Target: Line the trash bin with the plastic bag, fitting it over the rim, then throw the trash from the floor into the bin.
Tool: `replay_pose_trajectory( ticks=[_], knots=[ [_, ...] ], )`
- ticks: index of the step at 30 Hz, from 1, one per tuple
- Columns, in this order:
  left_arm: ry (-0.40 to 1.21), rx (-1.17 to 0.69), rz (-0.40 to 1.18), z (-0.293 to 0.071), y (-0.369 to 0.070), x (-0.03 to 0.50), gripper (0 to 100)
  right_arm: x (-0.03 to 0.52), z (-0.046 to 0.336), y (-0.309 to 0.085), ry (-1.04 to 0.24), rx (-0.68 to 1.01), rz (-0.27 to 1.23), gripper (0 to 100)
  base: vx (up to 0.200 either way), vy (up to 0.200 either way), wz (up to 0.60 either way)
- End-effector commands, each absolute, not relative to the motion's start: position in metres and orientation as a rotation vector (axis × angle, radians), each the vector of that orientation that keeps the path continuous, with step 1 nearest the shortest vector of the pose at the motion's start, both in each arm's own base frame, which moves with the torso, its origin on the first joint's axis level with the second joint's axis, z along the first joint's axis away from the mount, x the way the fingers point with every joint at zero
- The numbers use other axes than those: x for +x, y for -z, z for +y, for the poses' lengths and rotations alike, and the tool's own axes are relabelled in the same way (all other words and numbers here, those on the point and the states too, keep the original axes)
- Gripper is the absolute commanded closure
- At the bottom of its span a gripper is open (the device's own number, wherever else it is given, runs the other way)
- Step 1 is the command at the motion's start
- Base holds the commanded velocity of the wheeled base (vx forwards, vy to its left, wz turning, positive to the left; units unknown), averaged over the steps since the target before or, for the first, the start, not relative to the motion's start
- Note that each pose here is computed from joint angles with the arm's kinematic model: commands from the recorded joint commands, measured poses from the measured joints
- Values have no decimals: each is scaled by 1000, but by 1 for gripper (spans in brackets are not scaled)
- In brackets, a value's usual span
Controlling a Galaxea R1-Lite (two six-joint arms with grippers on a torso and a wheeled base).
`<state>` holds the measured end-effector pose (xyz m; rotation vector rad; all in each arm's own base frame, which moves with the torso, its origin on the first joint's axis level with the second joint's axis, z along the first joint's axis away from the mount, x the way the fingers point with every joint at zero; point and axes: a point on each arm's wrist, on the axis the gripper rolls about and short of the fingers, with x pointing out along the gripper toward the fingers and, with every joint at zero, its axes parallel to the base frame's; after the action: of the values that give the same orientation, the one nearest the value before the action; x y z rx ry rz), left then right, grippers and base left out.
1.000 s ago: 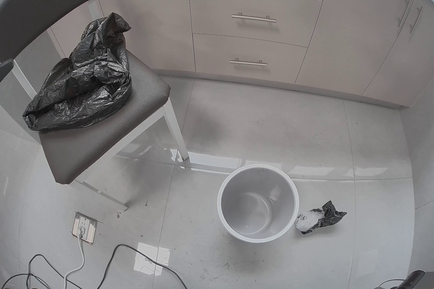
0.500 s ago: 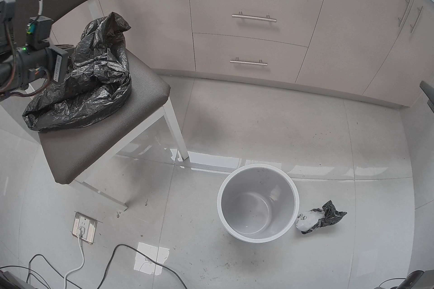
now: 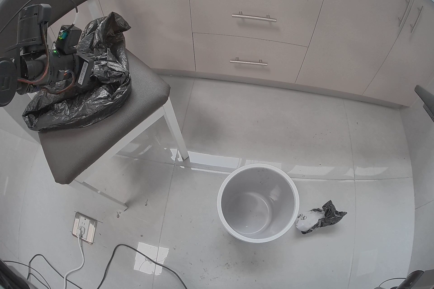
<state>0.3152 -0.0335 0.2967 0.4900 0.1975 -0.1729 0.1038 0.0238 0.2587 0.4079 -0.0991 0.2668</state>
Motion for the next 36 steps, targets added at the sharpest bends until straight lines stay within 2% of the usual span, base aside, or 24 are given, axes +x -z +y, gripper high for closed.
replay_pose_trajectory(
  ticks=[1, 17, 36],
  knots=[
    [169, 513, 224, -30, -289, 321, 100, 104, 25, -258, -280, 409, -93, 0, 0, 0, 0],
    [159, 479, 234, -29, -287, 317, 100, 103, 25, -258, -282, 409, -94, 0, 0, 0, 0],
    [68, 446, 272, -28, -281, 318, 100, 103, 25, -258, -281, 407, -95, 0, 0, 0, 0]
  ],
)
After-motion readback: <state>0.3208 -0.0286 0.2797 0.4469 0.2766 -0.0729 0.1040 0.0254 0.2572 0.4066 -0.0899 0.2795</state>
